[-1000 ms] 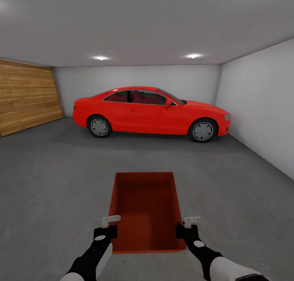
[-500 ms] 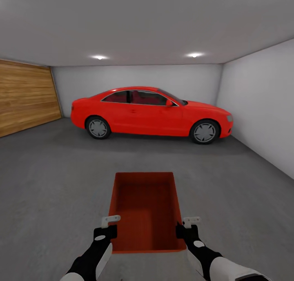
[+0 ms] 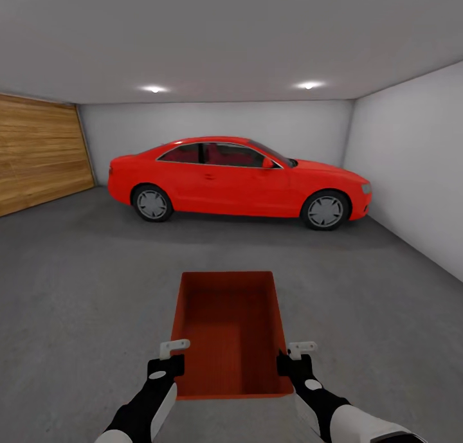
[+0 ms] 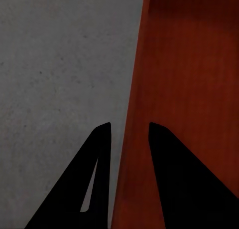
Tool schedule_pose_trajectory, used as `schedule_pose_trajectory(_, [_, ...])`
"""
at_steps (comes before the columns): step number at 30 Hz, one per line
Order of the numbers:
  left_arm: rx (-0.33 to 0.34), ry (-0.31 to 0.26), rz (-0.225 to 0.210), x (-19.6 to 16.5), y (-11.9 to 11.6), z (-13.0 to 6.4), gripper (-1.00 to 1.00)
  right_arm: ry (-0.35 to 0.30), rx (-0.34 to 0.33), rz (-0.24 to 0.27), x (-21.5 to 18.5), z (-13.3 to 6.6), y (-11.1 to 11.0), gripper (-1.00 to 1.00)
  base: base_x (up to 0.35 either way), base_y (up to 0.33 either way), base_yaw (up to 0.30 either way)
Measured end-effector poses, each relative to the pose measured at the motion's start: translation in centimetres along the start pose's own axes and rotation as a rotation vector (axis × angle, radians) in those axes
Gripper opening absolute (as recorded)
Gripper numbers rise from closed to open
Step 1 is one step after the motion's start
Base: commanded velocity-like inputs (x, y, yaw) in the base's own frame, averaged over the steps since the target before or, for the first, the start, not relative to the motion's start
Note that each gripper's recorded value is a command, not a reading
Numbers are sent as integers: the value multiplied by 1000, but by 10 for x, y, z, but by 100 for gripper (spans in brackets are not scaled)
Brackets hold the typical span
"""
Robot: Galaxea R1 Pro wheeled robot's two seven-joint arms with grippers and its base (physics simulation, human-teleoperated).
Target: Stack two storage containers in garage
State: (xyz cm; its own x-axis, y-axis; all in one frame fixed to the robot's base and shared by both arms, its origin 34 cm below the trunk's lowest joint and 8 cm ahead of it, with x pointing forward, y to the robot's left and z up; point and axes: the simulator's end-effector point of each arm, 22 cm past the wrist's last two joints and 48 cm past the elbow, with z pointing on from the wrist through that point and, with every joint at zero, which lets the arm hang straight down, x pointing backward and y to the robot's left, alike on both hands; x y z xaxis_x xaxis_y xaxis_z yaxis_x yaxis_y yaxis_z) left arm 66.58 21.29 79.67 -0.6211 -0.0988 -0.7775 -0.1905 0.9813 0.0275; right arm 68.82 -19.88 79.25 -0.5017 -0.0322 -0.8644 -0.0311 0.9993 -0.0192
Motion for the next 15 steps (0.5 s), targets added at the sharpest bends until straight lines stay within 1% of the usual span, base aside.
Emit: schedule_pose_trajectory(15, [0,0,0,0,0,0,-100,0,0,0,0,0,0,-100,319,0,0])
